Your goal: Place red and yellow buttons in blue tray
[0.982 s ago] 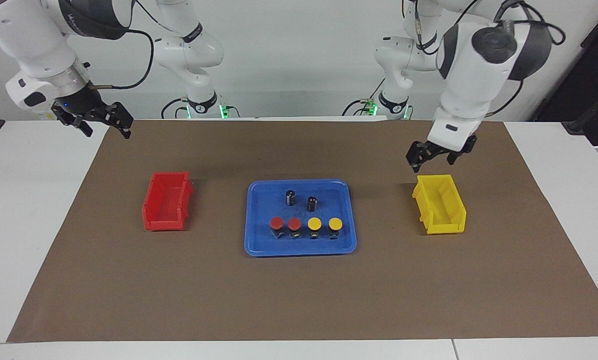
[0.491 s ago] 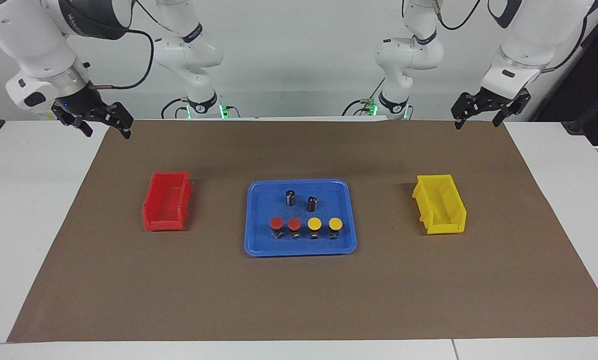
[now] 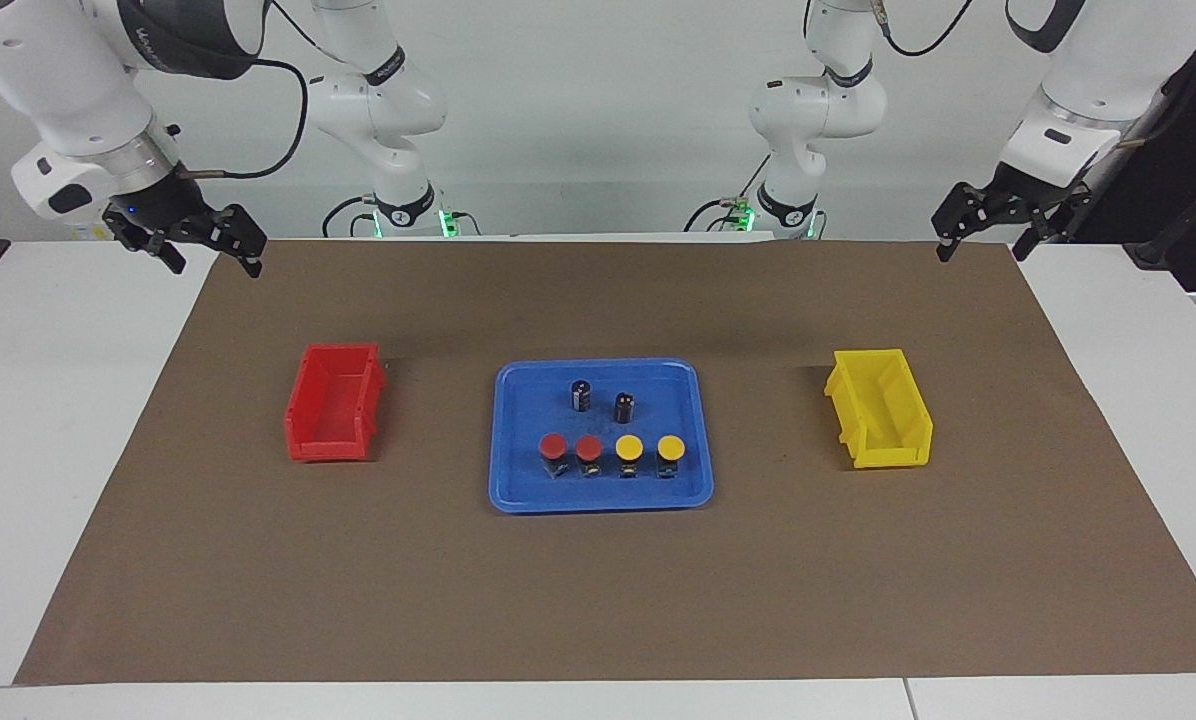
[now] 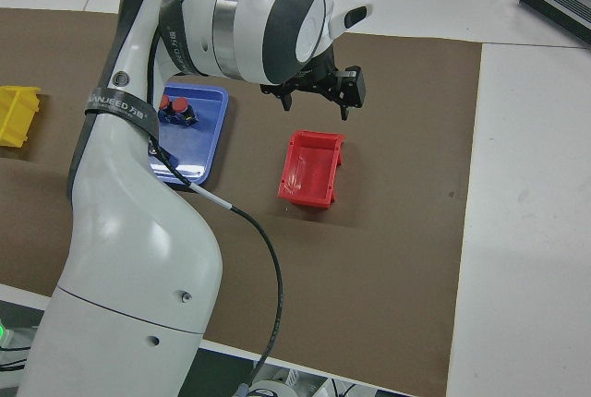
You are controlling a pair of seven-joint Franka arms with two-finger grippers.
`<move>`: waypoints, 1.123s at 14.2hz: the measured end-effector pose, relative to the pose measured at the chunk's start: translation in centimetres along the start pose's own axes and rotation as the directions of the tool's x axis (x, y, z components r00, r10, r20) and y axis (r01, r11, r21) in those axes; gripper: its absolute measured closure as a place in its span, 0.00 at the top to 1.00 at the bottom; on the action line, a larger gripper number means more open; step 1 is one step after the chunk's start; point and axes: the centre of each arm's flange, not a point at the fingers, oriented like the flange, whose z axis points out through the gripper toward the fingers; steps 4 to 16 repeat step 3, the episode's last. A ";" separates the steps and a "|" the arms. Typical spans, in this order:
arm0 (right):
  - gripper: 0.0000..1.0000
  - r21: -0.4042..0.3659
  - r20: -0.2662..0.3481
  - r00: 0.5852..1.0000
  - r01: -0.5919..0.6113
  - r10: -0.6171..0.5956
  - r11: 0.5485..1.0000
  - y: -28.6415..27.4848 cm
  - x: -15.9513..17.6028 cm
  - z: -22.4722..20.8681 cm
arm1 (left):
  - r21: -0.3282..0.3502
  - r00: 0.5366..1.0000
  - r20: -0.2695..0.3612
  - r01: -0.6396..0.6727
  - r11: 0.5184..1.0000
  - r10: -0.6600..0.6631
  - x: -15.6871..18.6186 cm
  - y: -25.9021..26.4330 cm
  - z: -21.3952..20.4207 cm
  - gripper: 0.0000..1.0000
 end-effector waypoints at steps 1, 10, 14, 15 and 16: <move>1.00 0.000 0.000 1.000 0.000 0.000 1.000 0.0 0.0 0.0 | -0.006 1.000 0.004 0.000 1.000 0.000 -0.2 0.1 0.7 1.00; 1.00 0.000 0.000 1.000 0.000 0.000 1.000 0.0 0.0 0.0 | -0.017 1.000 0.010 0.001 1.000 -0.001 -0.8 0.2 0.9 1.00; 1.00 0.000 0.000 1.000 0.000 0.000 1.000 0.0 0.0 0.0 | -0.017 1.000 0.010 0.001 1.000 -0.001 -0.8 0.2 0.9 1.00; 1.00 0.000 0.000 1.000 0.000 0.000 1.000 0.0 0.0 0.0 | -0.017 1.000 0.010 0.001 1.000 -0.001 -0.8 0.2 0.9 1.00; 1.00 0.000 0.000 1.000 0.000 0.000 1.000 0.0 0.0 0.0 | -0.017 1.000 0.010 0.001 1.000 -0.001 -0.8 0.2 0.9 1.00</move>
